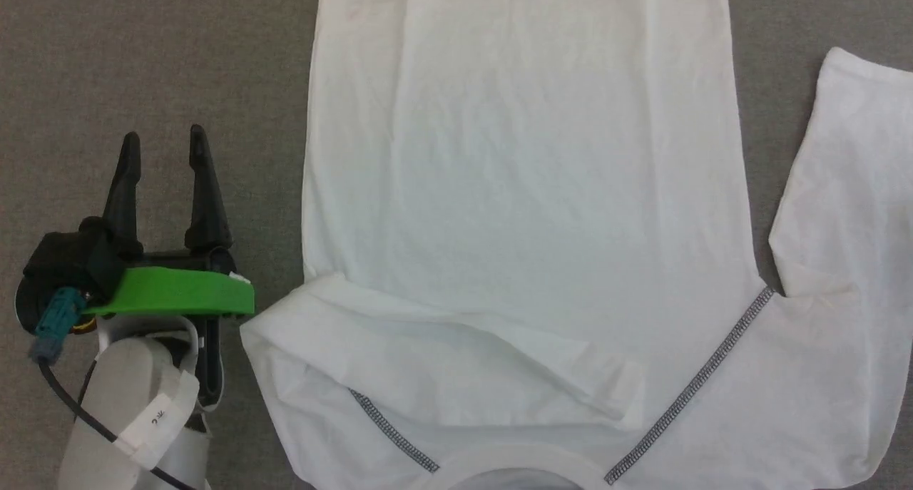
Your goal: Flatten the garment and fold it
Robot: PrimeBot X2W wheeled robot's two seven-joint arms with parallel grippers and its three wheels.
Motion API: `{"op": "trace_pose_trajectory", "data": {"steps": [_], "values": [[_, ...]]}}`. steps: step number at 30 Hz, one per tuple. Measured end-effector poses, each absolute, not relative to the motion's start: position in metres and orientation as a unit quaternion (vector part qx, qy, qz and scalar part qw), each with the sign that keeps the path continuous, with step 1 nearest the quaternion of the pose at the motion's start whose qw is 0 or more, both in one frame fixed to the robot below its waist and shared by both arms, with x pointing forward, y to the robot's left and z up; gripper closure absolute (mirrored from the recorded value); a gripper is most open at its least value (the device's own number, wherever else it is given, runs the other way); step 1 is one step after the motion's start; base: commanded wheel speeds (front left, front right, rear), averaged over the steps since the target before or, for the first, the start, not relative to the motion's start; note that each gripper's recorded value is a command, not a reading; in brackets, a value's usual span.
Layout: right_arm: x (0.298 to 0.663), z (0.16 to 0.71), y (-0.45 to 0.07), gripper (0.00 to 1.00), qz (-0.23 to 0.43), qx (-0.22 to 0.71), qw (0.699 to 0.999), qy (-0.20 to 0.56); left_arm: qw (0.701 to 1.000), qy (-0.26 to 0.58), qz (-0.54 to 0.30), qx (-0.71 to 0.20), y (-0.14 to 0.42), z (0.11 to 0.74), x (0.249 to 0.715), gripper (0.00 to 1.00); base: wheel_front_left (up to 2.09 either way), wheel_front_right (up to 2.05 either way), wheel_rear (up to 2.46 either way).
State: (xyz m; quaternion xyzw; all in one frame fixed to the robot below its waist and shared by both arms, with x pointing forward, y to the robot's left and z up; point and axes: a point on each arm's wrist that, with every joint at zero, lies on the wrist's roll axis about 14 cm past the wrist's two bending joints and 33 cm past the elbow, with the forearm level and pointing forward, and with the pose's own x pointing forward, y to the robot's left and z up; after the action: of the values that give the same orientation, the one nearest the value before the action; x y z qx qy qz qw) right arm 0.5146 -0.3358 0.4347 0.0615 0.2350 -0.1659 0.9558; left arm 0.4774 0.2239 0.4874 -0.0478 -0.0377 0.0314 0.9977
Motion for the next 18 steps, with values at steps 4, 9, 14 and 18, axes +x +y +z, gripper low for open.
{"op": "trace_pose_trajectory", "data": {"steps": [4, 9, 14, 18], "values": [[0.535, 0.405, -0.335, 0.0, -0.169, 0.078, 0.94, 0.286, 0.997, -0.033, 0.053, -0.044, 0.237, 0.475, 0.479, 0.0, 0.0, 0.0, 0.0], [0.544, 0.375, -0.329, 0.0, -0.164, 0.075, 0.923, 0.341, 0.997, -0.022, 0.062, -0.034, 0.245, 0.461, 0.479, 0.0, 0.0, 0.0, 0.0], [0.552, 0.363, -0.331, 0.74, -0.17, 0.056, 0.913, 0.367, 0.997, -0.01, 0.074, -0.032, 0.254, 0.451, 0.475, 0.0, 0.0, 0.0, 0.0], [0.553, 0.362, -0.329, 1.0, -0.167, 0.05, 0.908, 0.381, 0.997, -0.009, 0.079, -0.022, 0.258, 0.45, 0.473, 0.0, 0.0, 0.0, 0.0]]}}
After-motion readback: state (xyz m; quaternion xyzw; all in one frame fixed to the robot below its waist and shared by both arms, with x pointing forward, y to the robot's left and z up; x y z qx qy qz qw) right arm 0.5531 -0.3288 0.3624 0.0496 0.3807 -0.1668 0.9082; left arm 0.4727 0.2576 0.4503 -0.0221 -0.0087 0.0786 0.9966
